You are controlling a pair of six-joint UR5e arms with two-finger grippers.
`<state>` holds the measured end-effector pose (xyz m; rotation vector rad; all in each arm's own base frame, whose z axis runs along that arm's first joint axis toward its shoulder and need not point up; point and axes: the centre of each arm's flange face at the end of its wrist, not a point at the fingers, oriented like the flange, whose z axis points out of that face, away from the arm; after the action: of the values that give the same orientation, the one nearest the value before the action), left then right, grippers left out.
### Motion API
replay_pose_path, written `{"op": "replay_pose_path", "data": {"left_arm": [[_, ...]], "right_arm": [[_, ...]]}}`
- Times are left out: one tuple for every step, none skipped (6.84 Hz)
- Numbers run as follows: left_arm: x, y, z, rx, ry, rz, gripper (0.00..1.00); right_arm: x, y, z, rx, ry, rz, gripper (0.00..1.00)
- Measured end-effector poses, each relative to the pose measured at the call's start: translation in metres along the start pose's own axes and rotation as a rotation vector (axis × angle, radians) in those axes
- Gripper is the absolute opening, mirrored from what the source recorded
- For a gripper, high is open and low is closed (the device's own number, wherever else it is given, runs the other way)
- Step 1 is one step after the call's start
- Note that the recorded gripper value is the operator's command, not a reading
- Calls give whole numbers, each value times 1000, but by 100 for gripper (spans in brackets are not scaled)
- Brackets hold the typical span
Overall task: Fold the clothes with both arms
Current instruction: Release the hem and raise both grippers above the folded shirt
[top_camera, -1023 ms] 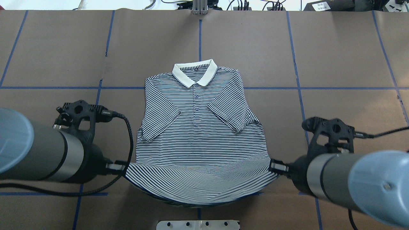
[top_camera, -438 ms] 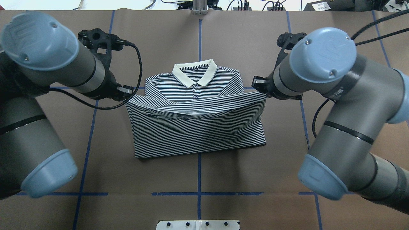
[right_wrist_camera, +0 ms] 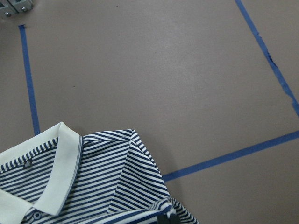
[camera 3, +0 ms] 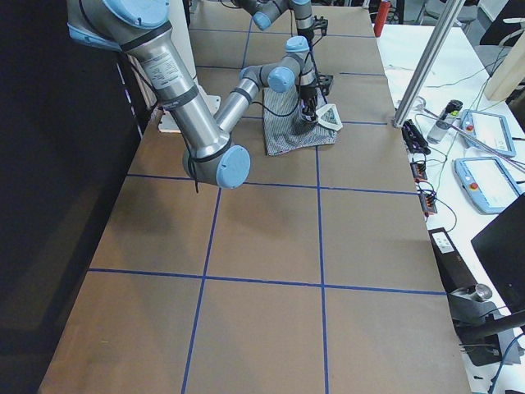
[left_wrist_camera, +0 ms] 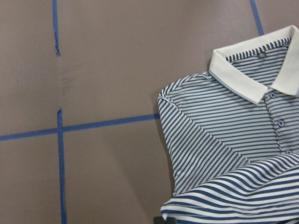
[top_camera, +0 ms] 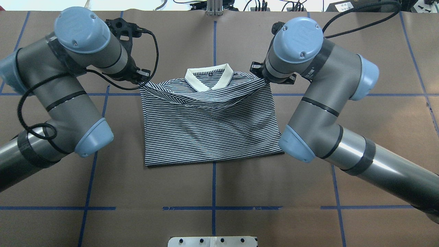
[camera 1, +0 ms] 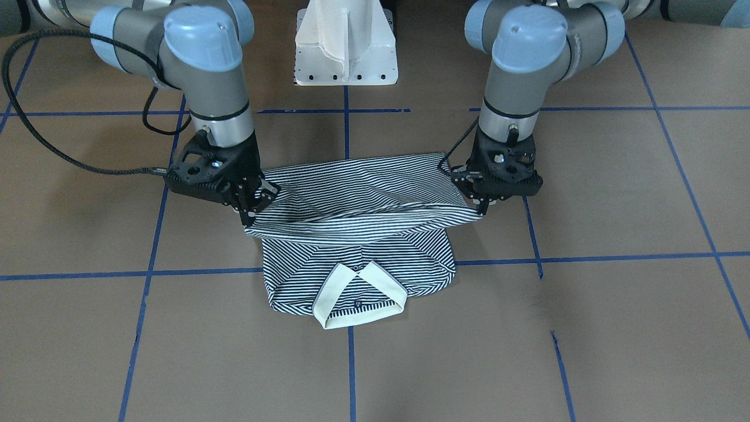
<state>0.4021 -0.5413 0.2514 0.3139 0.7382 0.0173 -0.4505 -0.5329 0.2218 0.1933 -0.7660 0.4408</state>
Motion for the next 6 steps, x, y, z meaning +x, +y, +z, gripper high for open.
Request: {"op": "replay_pose_path", "data": {"left_arm": [[-6, -12, 35, 4, 0, -2, 0], [-13, -18, 69, 4, 0, -2, 0], [-20, -20, 91, 4, 1, -1, 0], [-23, -20, 101, 3, 1, -1, 0], [-23, -19, 104, 3, 2, -1, 0], [-23, -19, 105, 2, 2, 0, 38]], "right_arm": [[-10, -8, 32, 3, 5, 0, 0], [-10, -12, 57, 3, 12, -1, 0], [-6, -16, 72, 3, 24, -5, 0], [-2, -23, 77, 8, 29, -16, 0], [2, -33, 77, 15, 33, -25, 0], [7, -42, 80, 20, 44, -29, 70]]}}
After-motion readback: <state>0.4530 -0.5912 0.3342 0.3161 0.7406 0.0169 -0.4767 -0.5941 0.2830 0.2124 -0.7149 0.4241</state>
